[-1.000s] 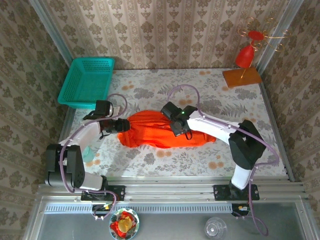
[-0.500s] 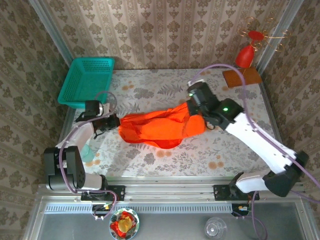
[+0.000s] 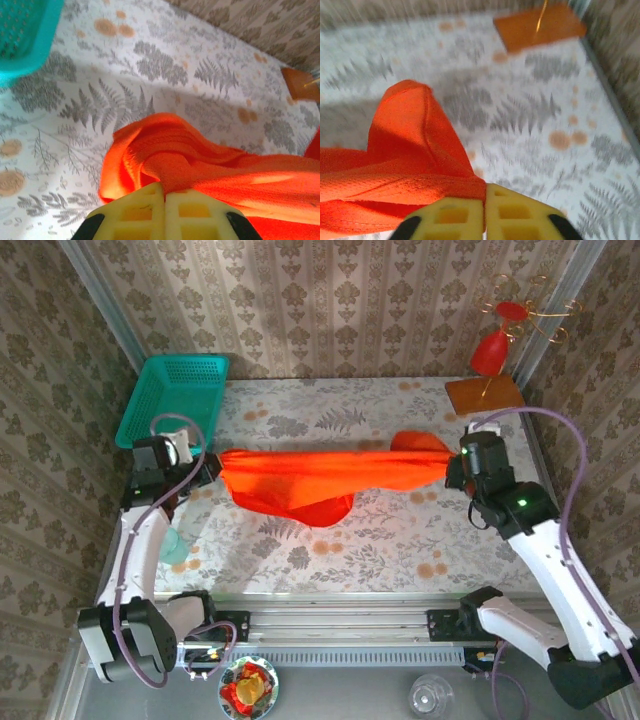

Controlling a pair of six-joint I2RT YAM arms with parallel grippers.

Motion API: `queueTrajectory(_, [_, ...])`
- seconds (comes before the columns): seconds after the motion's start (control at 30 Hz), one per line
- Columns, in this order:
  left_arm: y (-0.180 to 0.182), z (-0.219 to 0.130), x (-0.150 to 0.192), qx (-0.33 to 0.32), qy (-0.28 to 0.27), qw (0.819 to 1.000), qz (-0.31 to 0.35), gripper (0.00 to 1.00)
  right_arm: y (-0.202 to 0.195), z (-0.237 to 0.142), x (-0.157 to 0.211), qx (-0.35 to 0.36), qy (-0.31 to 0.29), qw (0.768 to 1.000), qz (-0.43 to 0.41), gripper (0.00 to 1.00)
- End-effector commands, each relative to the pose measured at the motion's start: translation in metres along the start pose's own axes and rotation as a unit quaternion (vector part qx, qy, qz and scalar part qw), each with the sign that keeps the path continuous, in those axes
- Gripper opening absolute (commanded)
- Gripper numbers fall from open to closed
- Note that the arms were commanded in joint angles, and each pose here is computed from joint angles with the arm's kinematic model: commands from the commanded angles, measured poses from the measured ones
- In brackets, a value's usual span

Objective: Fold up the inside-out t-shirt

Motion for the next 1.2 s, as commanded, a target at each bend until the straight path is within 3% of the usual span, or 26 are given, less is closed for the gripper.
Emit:
queueTrajectory(0.0, [0.007,0.016,0.038,-0.036,0.07,0.997,-0.012,0.3,0.008,0.03,0.044,-0.011,0.101,0.995,0.026,0.31])
queueTrajectory(0.13, [-0.021,0.02,0.042,-0.025,0.086,0.994,0.065,0.5,0.032,0.043,0.054,-0.077,0.137,0.987,0.035,0.44])
queueTrajectory(0.27, [-0.062,0.03,0.04,0.047,0.096,0.984,0.143,0.56,0.067,0.046,0.05,-0.15,0.138,0.979,-0.001,0.47])
queueTrajectory(0.33, [-0.087,0.042,0.045,0.098,0.114,0.971,0.187,0.58,0.083,0.047,0.053,-0.171,0.14,0.975,-0.021,0.47])
queueTrajectory(0.4, [-0.112,0.054,0.055,0.135,0.146,0.95,0.239,0.58,0.095,0.049,0.057,-0.182,0.15,0.971,-0.031,0.46])
queueTrajectory(0.57, [-0.166,0.084,0.104,0.19,0.232,0.872,0.386,0.59,0.113,0.057,0.079,-0.181,0.187,0.964,-0.051,0.45])
queueTrajectory(0.73, [-0.191,0.115,0.148,0.213,0.303,0.807,0.461,0.61,0.098,0.059,0.092,-0.134,0.194,0.971,-0.03,0.44])
queueTrajectory(1.0, [-0.193,0.144,0.195,0.215,0.401,0.731,0.508,0.65,0.08,0.046,0.11,-0.131,0.198,0.971,-0.008,0.44])
queueTrajectory(1.07, [-0.188,0.153,0.2,0.198,0.413,0.723,0.516,0.65,0.078,0.043,0.113,-0.134,0.202,0.97,-0.005,0.44])
queueTrajectory(1.17, [-0.179,0.169,0.195,0.142,0.404,0.723,0.542,0.57,0.084,0.04,0.118,-0.164,0.203,0.965,0.002,0.44])
Point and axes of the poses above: each hand's point on the last joint's axis, 136 mm out from that joint toward the fingers, its own z axis out along the fingers, its own y axis along the line the jaws close on, x = y × z, the point moved 5 cm from there along -z, back along the fingers, and after that the axes turned 2 degrees about -z, right-handed, at the moved point
